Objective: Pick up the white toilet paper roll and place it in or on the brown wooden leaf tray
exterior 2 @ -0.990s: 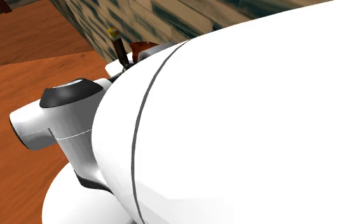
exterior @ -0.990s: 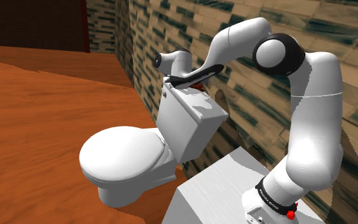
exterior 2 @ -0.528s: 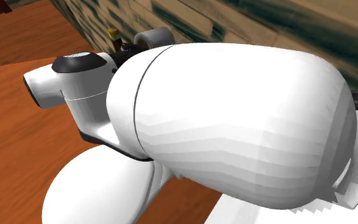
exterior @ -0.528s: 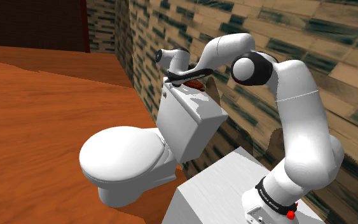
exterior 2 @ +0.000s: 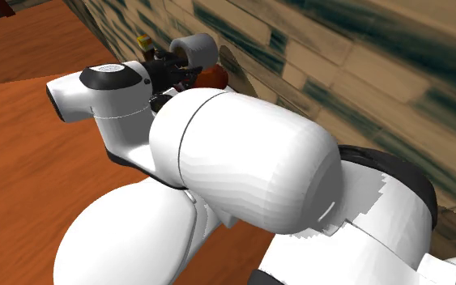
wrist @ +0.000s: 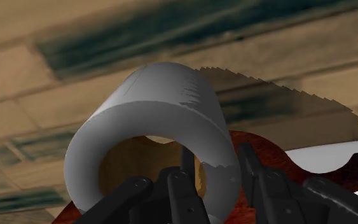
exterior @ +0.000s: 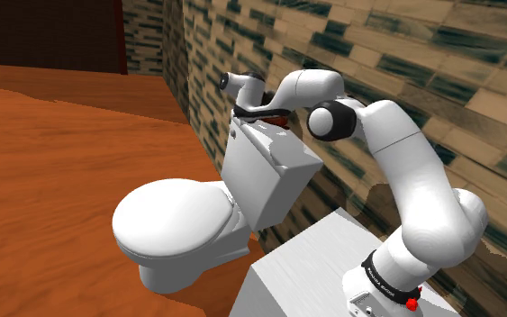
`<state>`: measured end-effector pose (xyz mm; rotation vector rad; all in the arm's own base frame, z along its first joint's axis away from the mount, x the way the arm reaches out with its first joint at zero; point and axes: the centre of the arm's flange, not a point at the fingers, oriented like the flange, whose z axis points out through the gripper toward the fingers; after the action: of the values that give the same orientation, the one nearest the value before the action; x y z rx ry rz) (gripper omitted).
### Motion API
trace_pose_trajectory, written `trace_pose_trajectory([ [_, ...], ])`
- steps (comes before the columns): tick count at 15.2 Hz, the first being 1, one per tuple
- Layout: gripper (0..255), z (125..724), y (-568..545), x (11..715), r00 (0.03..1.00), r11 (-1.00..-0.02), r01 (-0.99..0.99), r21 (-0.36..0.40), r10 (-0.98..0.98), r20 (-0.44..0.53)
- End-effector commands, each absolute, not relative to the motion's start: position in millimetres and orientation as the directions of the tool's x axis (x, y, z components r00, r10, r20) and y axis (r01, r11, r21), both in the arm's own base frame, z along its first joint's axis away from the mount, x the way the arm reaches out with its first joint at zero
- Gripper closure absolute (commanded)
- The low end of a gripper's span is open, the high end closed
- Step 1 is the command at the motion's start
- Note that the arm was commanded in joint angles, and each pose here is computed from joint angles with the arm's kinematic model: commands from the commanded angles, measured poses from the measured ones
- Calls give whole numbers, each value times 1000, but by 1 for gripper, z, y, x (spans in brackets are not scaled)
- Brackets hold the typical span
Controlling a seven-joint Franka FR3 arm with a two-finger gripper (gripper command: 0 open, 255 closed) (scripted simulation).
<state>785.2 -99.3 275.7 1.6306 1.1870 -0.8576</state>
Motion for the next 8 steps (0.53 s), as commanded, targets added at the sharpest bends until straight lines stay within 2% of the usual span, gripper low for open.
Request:
trace_pose_trajectory([
  [1,255,265,-99,786,295,-117,955,271,319,-901],
  [8,255,241,-99,786,295,-118,955,271,319,-901],
])
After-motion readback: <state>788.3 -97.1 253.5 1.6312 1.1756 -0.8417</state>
